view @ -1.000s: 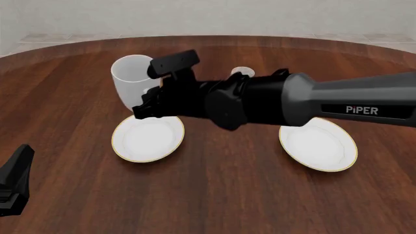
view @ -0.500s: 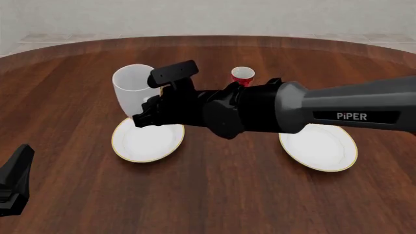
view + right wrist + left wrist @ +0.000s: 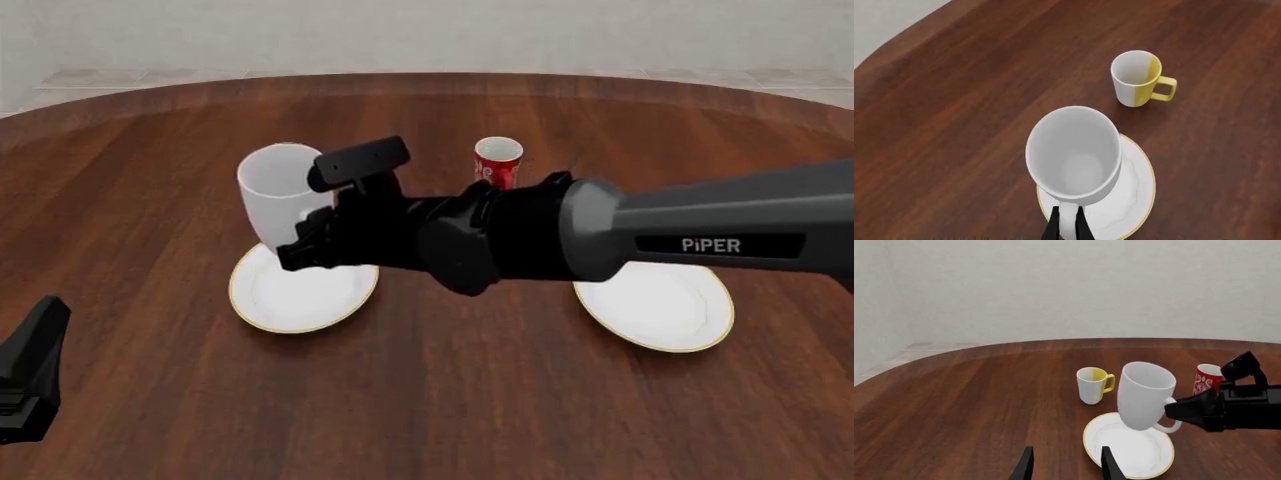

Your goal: Put the white mug on the left plate.

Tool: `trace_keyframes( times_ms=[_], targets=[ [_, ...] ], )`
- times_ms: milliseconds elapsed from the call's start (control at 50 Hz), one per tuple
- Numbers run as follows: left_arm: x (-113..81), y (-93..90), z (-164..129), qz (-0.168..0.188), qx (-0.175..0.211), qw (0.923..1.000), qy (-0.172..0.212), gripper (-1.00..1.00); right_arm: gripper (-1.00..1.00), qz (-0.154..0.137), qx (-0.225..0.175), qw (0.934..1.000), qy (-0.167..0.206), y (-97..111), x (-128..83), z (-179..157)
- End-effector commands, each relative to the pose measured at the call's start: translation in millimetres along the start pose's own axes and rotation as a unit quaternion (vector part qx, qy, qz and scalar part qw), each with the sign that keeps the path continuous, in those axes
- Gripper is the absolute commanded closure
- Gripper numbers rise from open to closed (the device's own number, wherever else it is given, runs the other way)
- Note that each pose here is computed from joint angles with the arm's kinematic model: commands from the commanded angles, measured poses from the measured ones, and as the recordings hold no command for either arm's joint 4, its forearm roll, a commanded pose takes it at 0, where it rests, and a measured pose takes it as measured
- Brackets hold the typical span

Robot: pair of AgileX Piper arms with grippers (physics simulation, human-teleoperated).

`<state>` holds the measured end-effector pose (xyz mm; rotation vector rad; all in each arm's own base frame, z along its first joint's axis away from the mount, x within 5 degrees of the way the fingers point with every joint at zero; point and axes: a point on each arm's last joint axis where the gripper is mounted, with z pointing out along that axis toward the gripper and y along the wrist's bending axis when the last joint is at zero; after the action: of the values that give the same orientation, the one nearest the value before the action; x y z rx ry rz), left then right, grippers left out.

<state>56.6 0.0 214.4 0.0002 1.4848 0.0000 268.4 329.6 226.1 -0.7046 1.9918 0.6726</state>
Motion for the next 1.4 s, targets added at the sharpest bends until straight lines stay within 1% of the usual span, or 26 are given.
trace_keyframes(
  times_ms=[20,680,840,1400],
  targets=[
    [0.0,0.0,0,0.0,0.0,1.0,0.0,-1.0,1.0,0.006,0.0,1.0,-0.001,-1,3,0],
    [0.0,0.0,0,0.0,0.0,1.0,0.0,-1.0,1.0,0.019,0.005,0.9998,0.001,-7,12,-2],
    [0.0,0.0,0,0.0,0.0,1.0,0.0,-1.0,1.0,0.016,0.003,0.9999,0.002,-5,13,-2],
    [0.0,0.0,0,0.0,0.0,1.0,0.0,-1.0,1.0,0.022,-0.001,0.9997,0.012,-1,21,4]
  ],
)
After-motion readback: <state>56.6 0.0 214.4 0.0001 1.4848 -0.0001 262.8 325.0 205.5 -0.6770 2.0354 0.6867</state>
